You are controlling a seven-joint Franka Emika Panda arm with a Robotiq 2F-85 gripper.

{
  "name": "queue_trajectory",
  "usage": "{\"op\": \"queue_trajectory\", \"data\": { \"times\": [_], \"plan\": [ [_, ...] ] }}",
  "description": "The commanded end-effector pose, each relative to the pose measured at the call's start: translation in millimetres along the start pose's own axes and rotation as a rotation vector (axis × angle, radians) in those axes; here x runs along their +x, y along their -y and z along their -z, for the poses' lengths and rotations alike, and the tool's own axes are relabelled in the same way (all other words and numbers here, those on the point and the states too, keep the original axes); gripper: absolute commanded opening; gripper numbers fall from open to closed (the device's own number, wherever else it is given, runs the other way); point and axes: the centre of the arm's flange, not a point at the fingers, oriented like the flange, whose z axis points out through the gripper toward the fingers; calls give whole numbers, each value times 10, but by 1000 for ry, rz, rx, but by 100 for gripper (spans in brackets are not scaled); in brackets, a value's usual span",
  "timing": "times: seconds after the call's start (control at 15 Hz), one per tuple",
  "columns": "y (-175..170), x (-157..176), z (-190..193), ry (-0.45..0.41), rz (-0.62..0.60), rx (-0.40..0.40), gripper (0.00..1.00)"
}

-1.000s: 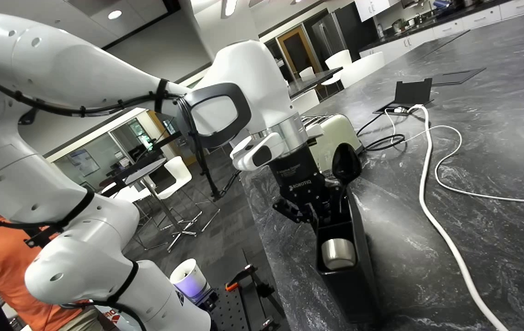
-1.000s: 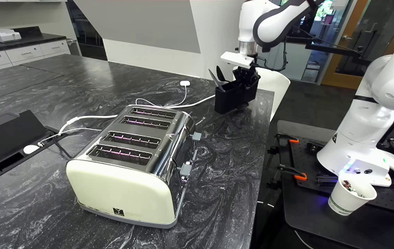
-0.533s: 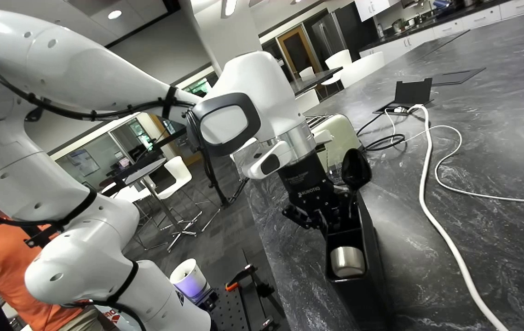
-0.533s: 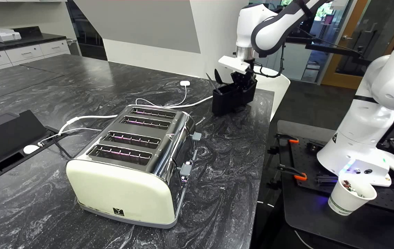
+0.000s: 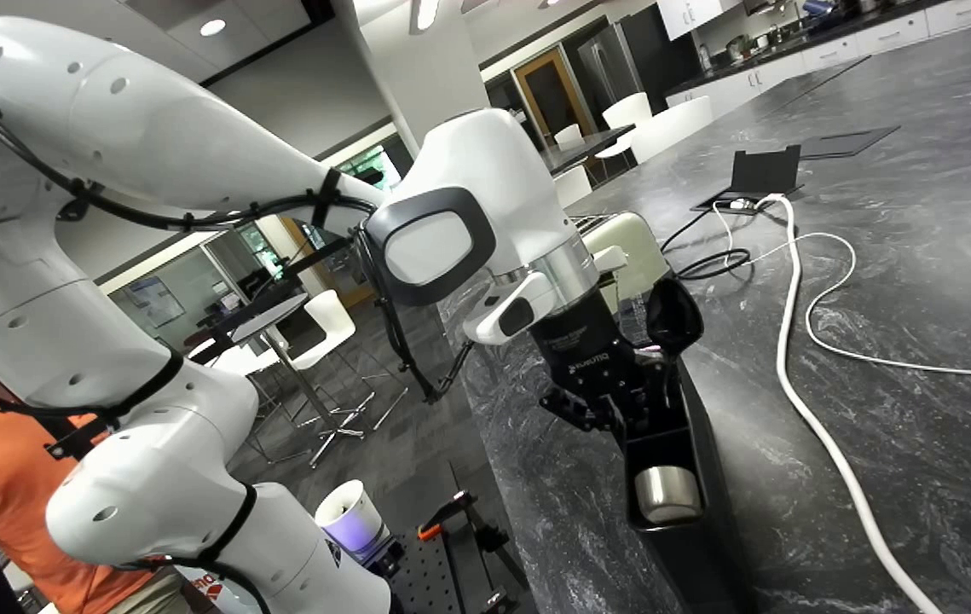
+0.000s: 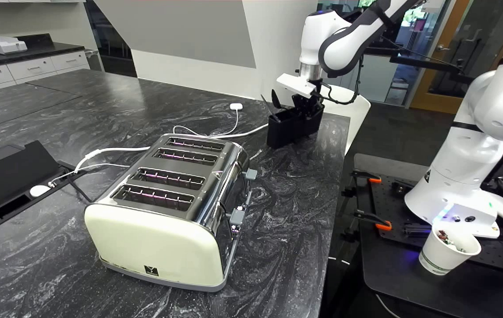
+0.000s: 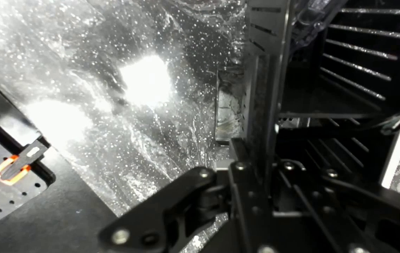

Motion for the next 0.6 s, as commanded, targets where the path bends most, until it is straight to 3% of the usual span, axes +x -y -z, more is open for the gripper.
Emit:
{"op": "queue_trajectory", "data": {
  "times": [0.0, 0.13, 0.2, 0.53],
  "plan": [
    [19, -5, 2, 1, -13, 26, 16],
    [33, -12, 7, -2, -9, 24, 41],
    [38, -14, 11, -2, -8, 24, 42],
    [19, -61, 183, -12, 6, 44, 79]
  ]
}}
